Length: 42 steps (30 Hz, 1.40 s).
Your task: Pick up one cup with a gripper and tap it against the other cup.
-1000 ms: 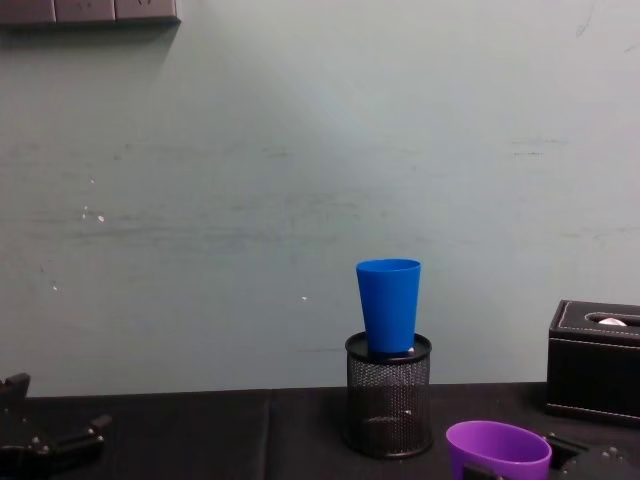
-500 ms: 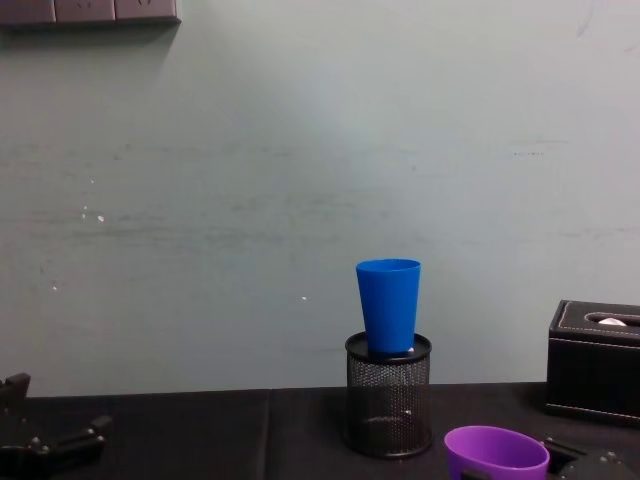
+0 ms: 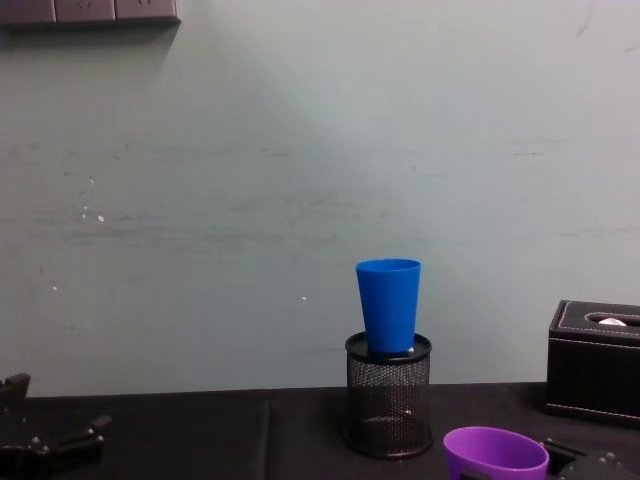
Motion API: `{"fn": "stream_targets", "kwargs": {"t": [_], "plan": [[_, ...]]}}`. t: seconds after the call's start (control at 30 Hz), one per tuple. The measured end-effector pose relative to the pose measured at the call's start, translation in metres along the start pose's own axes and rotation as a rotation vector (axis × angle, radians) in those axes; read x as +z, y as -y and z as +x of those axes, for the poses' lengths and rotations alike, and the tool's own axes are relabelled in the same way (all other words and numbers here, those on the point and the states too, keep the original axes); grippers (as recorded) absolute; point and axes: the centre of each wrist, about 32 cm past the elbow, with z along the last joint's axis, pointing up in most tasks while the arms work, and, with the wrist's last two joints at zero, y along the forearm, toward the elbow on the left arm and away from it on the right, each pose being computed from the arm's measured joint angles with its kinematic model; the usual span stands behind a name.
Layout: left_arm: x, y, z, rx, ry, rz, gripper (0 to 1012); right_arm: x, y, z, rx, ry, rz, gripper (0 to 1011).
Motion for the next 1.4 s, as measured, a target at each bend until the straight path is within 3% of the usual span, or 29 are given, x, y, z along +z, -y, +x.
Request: {"fn": "stream_targets", "kwargs": {"t": [0.53, 0.93, 1.4], "plan": [[0.0000, 0.0000, 0.0000, 0.000, 0.000, 0.000, 1011, 0.0002, -0.0001, -0.0001, 0.000, 0.000, 0.000, 732], [0.0000, 0.0000, 0.0000, 0.000, 0.000, 0.000, 1011, 0.0002, -0.0001, -0.0001, 0.000, 0.000, 0.000, 1004], [0.0000, 0.0000, 0.0000, 0.000, 0.000, 0.000, 1011, 0.0002, -0.0001, -0.0001, -0.001, 0.000, 0.000, 1004]]}}
